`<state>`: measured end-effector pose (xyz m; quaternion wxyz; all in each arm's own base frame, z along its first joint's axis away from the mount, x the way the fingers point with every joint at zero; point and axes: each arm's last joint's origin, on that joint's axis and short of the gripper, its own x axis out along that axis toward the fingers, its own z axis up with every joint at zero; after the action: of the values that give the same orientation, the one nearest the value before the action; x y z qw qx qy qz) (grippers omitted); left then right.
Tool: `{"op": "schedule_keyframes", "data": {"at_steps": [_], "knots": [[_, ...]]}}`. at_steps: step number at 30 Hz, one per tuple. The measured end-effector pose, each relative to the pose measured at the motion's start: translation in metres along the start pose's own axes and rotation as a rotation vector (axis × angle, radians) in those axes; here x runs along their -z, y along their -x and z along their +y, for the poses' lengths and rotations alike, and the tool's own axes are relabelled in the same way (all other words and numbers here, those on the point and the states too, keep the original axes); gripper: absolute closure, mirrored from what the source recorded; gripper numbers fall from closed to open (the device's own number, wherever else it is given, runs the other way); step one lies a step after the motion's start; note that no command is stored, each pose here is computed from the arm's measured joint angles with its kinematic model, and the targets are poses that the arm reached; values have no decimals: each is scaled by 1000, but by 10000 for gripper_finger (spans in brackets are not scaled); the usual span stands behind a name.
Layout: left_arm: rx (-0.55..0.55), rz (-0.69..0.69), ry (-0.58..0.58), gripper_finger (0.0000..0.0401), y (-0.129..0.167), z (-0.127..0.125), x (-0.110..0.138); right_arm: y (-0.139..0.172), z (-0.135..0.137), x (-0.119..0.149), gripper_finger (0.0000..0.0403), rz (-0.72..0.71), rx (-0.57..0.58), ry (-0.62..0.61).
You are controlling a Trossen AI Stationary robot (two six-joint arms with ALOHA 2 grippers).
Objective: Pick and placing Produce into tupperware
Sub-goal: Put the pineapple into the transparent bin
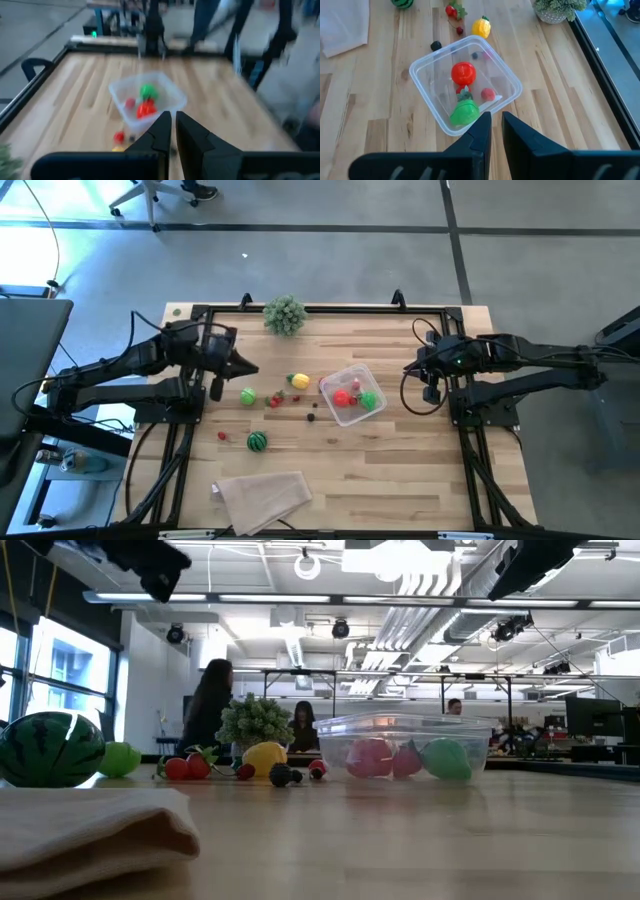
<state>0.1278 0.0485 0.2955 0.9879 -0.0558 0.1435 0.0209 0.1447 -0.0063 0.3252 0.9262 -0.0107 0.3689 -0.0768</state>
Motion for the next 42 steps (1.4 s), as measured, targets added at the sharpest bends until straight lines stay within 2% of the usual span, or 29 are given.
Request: {"op": "schedule_keyframes", "data": {"at_steps": [5,11,18,22,25,28,31,39,42], "knots": [[1,-114,23,384,1,0,-12,0,0,0,368,0,0,0],[8,-178,53,384,2,0,-18,0,0,0,368,1,0,0],[6,-368,-53,384,4,-1,-39,0,0,0,368,1,0,0],[-57,-428,-92,384,4,5,-66,0,0,0,368,1,0,1],[-77,-309,-111,384,-4,16,-86,0,0,0,368,1,0,0],[-105,-28,-62,384,-26,37,-88,0,0,0,368,1,0,0],[-97,225,-16,384,-59,61,-76,0,0,0,368,1,0,0],[-73,613,-189,384,-142,103,-33,0,0,0,368,1,0,1],[-88,744,-196,384,-161,110,-17,0,0,0,368,1,0,1]]}}
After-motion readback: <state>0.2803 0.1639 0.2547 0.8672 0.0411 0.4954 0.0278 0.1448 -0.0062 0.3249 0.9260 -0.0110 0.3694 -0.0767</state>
